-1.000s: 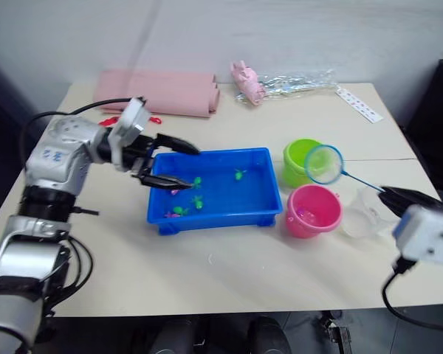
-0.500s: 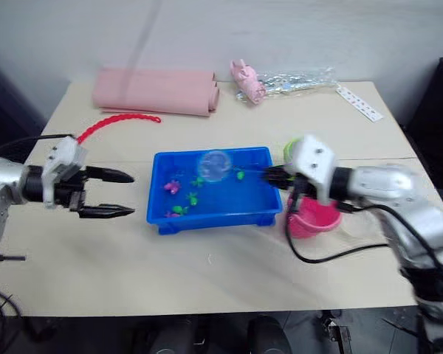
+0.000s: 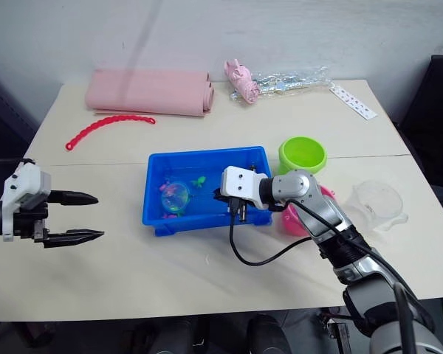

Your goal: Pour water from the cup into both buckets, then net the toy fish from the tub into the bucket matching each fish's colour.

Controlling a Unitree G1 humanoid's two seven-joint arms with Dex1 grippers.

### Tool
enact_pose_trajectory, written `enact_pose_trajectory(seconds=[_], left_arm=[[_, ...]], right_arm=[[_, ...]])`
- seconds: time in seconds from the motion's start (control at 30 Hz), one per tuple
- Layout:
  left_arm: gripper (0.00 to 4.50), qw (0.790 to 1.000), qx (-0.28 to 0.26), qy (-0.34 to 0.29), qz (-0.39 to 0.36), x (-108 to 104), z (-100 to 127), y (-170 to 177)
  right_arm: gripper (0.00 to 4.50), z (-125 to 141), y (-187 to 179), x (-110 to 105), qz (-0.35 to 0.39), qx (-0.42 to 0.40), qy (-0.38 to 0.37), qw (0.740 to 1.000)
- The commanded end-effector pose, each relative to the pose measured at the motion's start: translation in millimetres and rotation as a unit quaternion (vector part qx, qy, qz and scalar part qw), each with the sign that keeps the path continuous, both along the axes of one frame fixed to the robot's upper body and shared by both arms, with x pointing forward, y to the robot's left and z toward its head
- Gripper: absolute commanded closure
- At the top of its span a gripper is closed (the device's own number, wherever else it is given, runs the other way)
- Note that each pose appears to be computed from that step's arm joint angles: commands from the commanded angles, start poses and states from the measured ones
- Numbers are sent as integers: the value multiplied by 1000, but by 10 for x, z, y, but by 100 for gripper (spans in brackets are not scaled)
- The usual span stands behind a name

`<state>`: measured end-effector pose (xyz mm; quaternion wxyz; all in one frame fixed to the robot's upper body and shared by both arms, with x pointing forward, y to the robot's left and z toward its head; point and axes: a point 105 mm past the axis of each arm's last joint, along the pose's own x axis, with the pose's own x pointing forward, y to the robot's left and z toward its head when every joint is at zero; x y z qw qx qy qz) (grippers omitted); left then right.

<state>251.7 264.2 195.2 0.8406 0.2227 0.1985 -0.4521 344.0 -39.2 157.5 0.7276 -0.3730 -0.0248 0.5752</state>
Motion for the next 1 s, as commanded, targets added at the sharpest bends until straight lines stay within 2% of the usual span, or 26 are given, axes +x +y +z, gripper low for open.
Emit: enact_pose_trajectory(seconds=[0.03,0.5,0.77,1.0], left_arm=[[7,1000,7,-24,-3,-18,135,-27],[7,999,3,-38,-10,60,208,-96],[7,999,-3,-44,-19,89,238,-155],[7,999,-8,-49,-20,101,257,-172]], right_arm=[[450,95,36,22,11,5,-27,1000],[450,-22,-12,0,41,-45,-101,993],[450,-36,110,-211,136,-51,-179,973],[450,4,146,-234,139,-25,-152,978]])
